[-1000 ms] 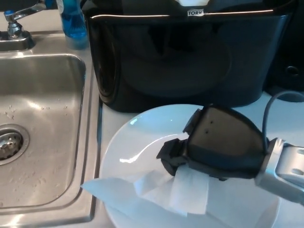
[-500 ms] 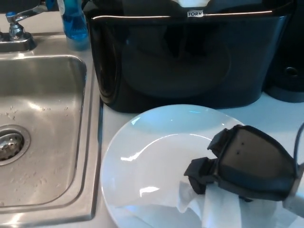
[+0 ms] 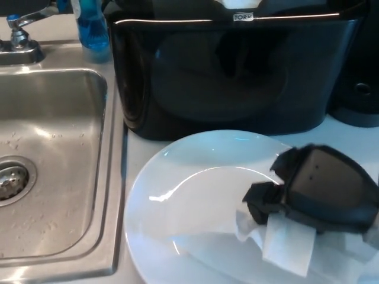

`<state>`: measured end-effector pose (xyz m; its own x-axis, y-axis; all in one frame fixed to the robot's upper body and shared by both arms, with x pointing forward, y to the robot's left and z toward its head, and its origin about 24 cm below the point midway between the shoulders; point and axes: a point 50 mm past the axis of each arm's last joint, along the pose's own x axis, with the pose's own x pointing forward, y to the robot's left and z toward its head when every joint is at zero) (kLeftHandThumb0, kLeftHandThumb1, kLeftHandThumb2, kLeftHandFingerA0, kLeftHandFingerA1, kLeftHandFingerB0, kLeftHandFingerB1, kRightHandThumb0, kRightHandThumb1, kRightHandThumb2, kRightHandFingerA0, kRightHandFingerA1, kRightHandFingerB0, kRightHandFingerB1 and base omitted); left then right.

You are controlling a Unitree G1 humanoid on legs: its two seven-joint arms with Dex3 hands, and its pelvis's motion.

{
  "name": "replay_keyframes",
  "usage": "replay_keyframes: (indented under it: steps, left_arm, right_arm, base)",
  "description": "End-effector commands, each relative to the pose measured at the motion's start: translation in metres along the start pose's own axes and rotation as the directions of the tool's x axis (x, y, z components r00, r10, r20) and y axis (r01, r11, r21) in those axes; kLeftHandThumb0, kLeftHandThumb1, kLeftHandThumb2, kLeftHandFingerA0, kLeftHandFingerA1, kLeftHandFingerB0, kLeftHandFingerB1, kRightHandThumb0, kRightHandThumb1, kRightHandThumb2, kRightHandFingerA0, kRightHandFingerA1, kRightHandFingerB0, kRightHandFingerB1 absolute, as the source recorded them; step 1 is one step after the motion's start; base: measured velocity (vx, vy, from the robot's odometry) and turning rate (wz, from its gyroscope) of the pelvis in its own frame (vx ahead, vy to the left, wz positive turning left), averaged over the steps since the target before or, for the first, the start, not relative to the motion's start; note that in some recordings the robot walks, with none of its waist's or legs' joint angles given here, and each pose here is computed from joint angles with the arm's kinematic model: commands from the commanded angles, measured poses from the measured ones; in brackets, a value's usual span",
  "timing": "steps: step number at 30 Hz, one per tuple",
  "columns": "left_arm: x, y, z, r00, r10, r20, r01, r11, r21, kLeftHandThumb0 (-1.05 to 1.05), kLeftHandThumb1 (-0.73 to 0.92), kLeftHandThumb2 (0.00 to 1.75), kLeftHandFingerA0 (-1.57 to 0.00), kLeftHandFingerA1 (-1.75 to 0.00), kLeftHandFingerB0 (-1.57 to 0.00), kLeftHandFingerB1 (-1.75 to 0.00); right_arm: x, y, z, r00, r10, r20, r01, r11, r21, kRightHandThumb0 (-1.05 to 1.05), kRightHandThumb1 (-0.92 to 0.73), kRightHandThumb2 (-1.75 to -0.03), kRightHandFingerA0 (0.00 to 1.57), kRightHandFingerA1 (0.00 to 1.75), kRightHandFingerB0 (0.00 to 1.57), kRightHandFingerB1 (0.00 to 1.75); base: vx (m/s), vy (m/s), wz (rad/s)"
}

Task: Walk towards the tissue paper container and pull out a piece of tissue paper and use it to wipe the plate

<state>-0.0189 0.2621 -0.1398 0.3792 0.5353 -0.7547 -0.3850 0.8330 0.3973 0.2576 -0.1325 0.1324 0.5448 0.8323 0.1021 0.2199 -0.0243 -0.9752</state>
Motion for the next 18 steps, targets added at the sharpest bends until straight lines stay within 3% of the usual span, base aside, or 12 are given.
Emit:
replay_keyframes:
  steps: [1,6,7,11,12,13,18]
  left_arm:
    - [-0.001,0.003,0.001,0.999,0.01,0.03,-0.01,1.0,-0.002,-0.13,0.65,0.66,-0.92,-0.9,-0.81,-0.7]
    - [-0.002,0.002,0.0,1.0,0.005,0.029,-0.005,1.0,-0.004,-0.15,0.64,0.65,-0.92,-0.9,-0.82,-0.7]
    - [-0.004,0.001,-0.001,0.999,0.004,0.032,-0.004,1.0,-0.001,-0.17,0.65,0.64,-0.91,-0.91,-0.81,-0.7]
    - [-0.004,0.0,-0.002,0.999,0.003,0.032,-0.003,1.0,0.0,-0.17,0.65,0.64,-0.91,-0.91,-0.81,-0.7]
    - [-0.005,0.0,-0.003,1.0,0.008,0.019,-0.008,1.0,0.0,-0.17,0.66,0.63,-0.92,-0.9,-0.8,-0.69]
    - [-0.004,0.001,-0.004,1.0,0.009,0.013,-0.009,1.0,-0.001,-0.18,0.66,0.61,-0.93,-0.9,-0.82,-0.7]
    - [-0.005,0.003,-0.008,1.0,0.007,0.006,-0.007,1.0,0.01,-0.19,0.66,0.59,-0.94,-0.88,-0.83,-0.68]
  right_arm:
    - [0.004,0.001,-0.005,0.999,0.045,-0.004,-0.045,0.998,-0.043,-0.17,-0.42,-1.25,1.04,1.71,0.94,1.04]
    - [0.016,-0.008,-0.007,1.0,0.021,0.004,-0.021,0.996,-0.084,-0.2,-0.45,-1.24,1.09,1.7,0.94,1.0]
    - [0.027,-0.011,-0.007,1.0,0.008,0.019,-0.006,0.996,-0.093,-0.29,-0.53,-1.22,1.28,1.38,0.96,1.08]
    - [0.029,-0.011,-0.008,1.0,0.007,0.022,-0.005,0.996,-0.095,-0.29,-0.53,-1.22,1.28,1.38,0.96,1.08]
    - [0.038,-0.009,-0.008,1.0,0.0,0.029,0.003,0.996,-0.094,-0.27,-0.42,-1.25,1.06,1.74,0.94,1.13]
    - [0.042,-0.008,-0.009,1.0,-0.002,0.027,0.004,0.996,-0.087,-0.3,-0.5,-1.17,1.3,1.35,0.94,0.97]
    - [0.055,0.001,-0.01,1.0,0.002,0.024,0.0,0.997,-0.082,-0.3,-0.49,-1.14,1.31,1.37,0.9,0.92]
  base:
    - [0.0,0.0,0.0]
    - [0.0,0.0,0.0]
    - [0.0,0.0,0.0]
    - [0.0,0.0,0.0]
    - [0.0,0.0,0.0]
    - [0.0,0.0,0.0]
    - [0.0,0.0,0.0]
